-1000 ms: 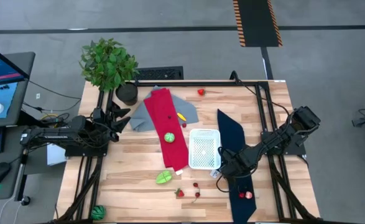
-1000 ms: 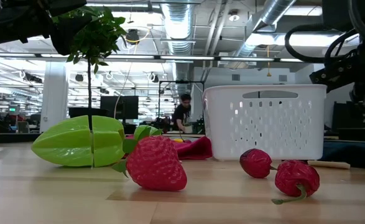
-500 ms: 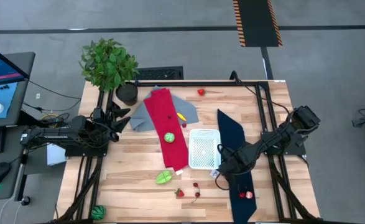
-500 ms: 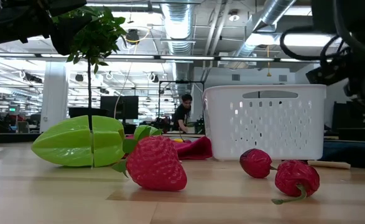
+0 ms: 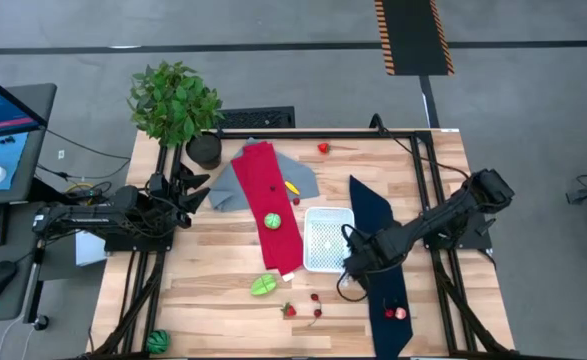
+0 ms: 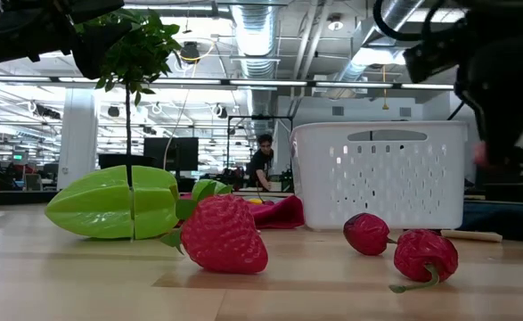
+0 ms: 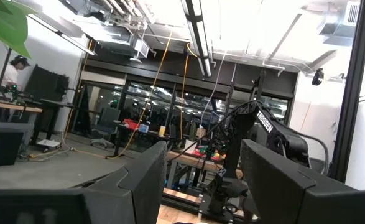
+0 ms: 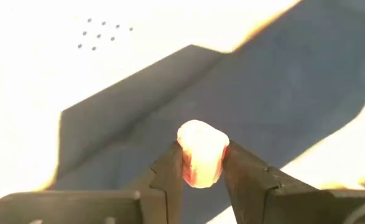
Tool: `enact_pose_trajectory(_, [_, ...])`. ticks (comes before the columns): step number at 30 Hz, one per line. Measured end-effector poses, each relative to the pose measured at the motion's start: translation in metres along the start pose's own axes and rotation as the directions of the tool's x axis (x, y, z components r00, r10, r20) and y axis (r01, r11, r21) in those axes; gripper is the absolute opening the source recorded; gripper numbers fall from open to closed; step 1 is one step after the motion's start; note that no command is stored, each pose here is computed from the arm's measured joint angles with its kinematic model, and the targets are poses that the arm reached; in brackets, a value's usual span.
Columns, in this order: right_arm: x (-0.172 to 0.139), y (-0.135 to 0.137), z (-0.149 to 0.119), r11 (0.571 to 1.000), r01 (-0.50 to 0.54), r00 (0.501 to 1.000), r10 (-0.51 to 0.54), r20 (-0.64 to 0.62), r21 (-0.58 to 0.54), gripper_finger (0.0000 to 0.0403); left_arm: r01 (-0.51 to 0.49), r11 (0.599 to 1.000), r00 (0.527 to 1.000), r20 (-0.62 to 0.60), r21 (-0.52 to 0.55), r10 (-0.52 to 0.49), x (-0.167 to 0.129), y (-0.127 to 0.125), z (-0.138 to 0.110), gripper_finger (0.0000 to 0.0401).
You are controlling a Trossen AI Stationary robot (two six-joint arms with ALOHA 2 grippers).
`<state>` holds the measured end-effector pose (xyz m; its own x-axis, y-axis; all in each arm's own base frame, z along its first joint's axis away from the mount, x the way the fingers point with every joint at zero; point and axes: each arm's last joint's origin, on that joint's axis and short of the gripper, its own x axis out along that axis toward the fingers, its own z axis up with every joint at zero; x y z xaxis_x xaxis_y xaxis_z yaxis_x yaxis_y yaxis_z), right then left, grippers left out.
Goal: Pick and placing Produce into tupperware
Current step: Put the peach into the white bin, then adjust the white bin
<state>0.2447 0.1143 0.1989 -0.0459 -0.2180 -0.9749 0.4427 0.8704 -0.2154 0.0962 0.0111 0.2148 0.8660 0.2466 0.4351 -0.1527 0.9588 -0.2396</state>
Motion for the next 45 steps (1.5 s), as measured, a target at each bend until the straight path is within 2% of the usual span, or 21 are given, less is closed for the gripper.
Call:
enact_pose_trajectory(4, [-0.009, -0.006, 0.008, 0.999, 0.049, 0.998, -0.05, 0.037, 0.017, 0.0128, 0.0, 1.0, 1.0, 0.0, 0.0, 0.0, 0.0, 0.0, 0.0, 0.0196])
enact_pose_trajectory(8, [-0.017, -0.007, 0.018, 0.999, 0.048, 0.993, -0.048, 0.105, 0.003, 0.0128, 0.0, 1.0, 1.0, 0.0, 0.0, 0.0, 0.0, 0.0, 0.0, 0.0196])
enact_pose_trajectory(17, [-0.023, -0.004, 0.041, 0.998, -0.05, 0.972, 0.055, 0.228, -0.028, 0.0128, 0.0, 1.0, 1.0, 0.0, -0.005, 0.0, 0.0, 0.0, 0.0, 0.0196])
enact_pose_trajectory(24, [-0.024, 0.0, 0.045, 0.995, -0.091, 0.959, 0.098, 0.264, -0.038, 0.0128, 0.0, 1.0, 1.0, 0.0, -0.007, 0.0, 0.0, 0.0, 0.0, 0.0196])
enact_pose_trajectory(29, [-0.026, 0.007, 0.05, 0.986, -0.14, 0.938, 0.161, 0.308, -0.089, 0.0136, 0.0, 1.0, 1.0, 0.0, -0.008, 0.0, 0.0, 0.0, 0.0, 0.0196])
enact_pose_trajectory(35, [-0.029, 0.012, 0.056, 0.973, -0.195, 0.906, 0.225, 0.359, -0.119, 0.018, 0.0, 1.0, 1.0, 0.0, -0.008, 0.0, 0.0, 0.0, 0.0, 0.0196])
enact_pose_trajectory(41, [-0.029, 0.012, 0.056, 0.974, -0.194, 0.907, 0.225, 0.357, -0.12, 0.0254, 0.0, 1.0, 1.0, 0.0, -0.009, 0.0, 0.0, 0.0, 0.0, 0.0196])
enact_pose_trajectory(45, [-0.029, 0.013, 0.054, 0.965, -0.227, 0.912, 0.258, 0.319, -0.13, 0.0273, 0.0, 1.0, 1.0, 0.0, -0.009, 0.0, 0.0, 0.0, 0.0, 0.0196])
